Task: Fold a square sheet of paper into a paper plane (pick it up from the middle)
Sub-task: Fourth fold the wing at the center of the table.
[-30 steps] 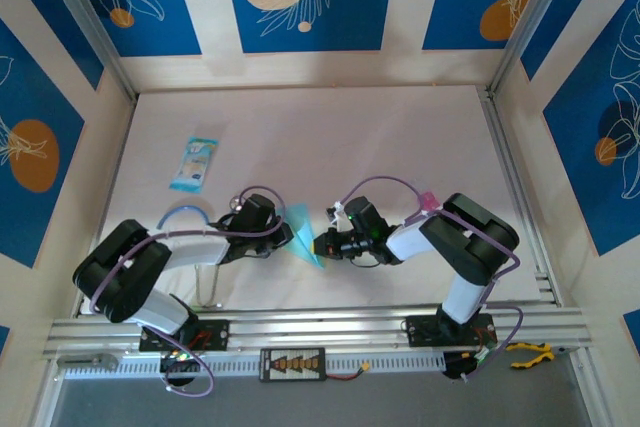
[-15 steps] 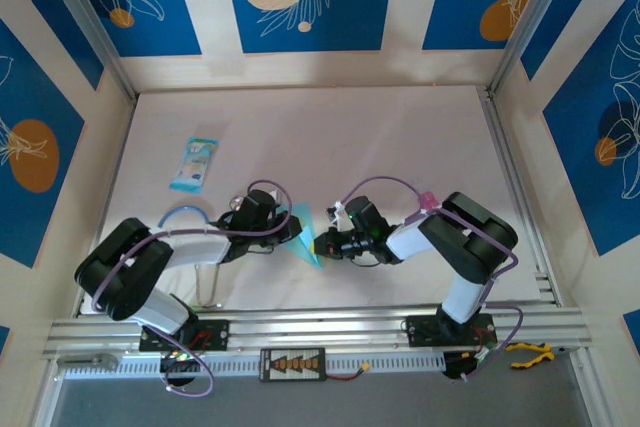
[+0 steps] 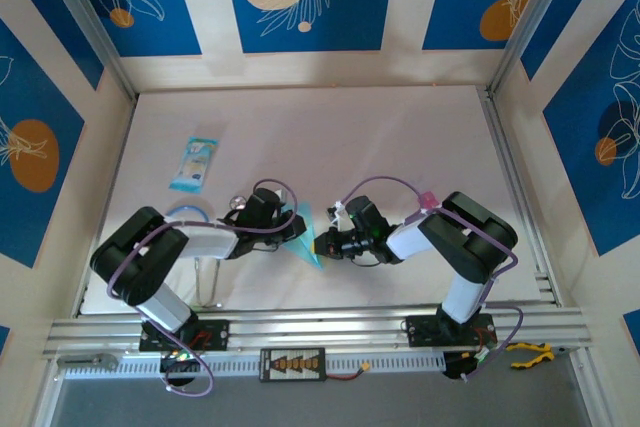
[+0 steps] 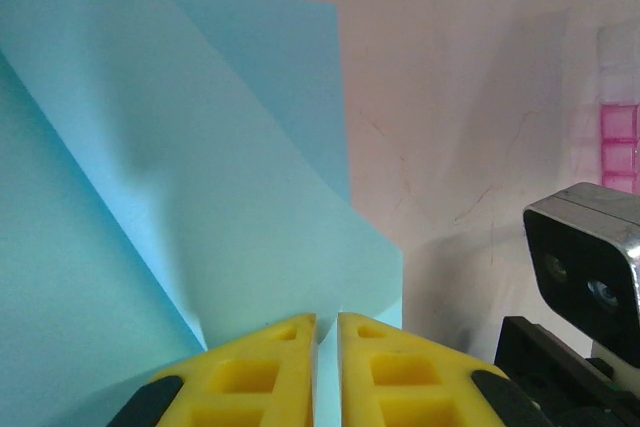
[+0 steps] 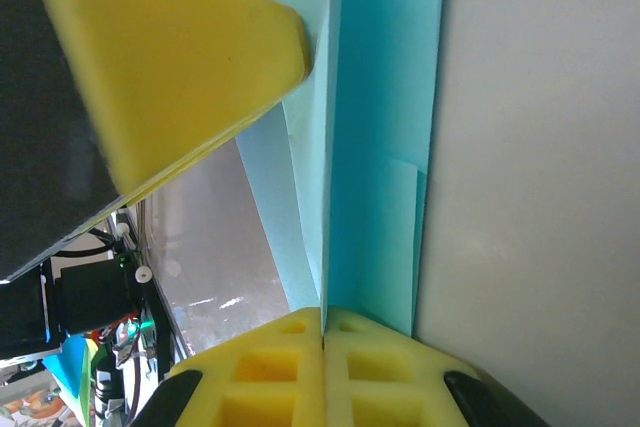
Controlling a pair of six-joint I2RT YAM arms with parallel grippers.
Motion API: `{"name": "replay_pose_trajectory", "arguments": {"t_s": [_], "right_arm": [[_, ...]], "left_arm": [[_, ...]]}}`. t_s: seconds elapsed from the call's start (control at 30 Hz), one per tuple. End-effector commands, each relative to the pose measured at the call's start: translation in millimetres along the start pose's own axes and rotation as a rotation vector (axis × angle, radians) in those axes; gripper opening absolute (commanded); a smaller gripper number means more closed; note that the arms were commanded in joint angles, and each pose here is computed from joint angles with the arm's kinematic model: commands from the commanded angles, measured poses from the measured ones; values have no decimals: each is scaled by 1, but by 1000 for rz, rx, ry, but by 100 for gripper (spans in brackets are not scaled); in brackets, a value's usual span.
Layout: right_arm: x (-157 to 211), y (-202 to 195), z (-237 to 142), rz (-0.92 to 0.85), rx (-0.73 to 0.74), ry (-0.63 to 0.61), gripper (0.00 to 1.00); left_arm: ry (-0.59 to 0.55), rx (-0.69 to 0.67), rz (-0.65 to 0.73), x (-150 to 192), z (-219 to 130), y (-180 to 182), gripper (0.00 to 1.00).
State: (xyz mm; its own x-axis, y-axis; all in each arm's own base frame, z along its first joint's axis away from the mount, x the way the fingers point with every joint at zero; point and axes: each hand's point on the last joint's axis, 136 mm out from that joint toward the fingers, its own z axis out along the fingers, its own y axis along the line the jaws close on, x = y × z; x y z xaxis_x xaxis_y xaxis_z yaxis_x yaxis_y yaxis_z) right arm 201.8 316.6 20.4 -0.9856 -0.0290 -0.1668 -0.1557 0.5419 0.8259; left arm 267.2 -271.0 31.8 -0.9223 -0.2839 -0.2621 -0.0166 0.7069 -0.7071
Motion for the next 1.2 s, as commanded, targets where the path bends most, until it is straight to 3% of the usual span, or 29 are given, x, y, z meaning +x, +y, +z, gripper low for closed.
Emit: {"name": "replay_pose_trajectory", "arguments": {"t_s": [0.0,0.83,1.17], "right_arm": [[16,-18,1,55,38,55,1],[18,-19,-1,68,38,62,2],[23,-6,-16,-6,97,57,18]], "left_arm": [[-12,19,-2,-7,4,-8,13],[57,-56,-11,3,19,10,11],[80,-88,-18,9,21,20,10]]}}
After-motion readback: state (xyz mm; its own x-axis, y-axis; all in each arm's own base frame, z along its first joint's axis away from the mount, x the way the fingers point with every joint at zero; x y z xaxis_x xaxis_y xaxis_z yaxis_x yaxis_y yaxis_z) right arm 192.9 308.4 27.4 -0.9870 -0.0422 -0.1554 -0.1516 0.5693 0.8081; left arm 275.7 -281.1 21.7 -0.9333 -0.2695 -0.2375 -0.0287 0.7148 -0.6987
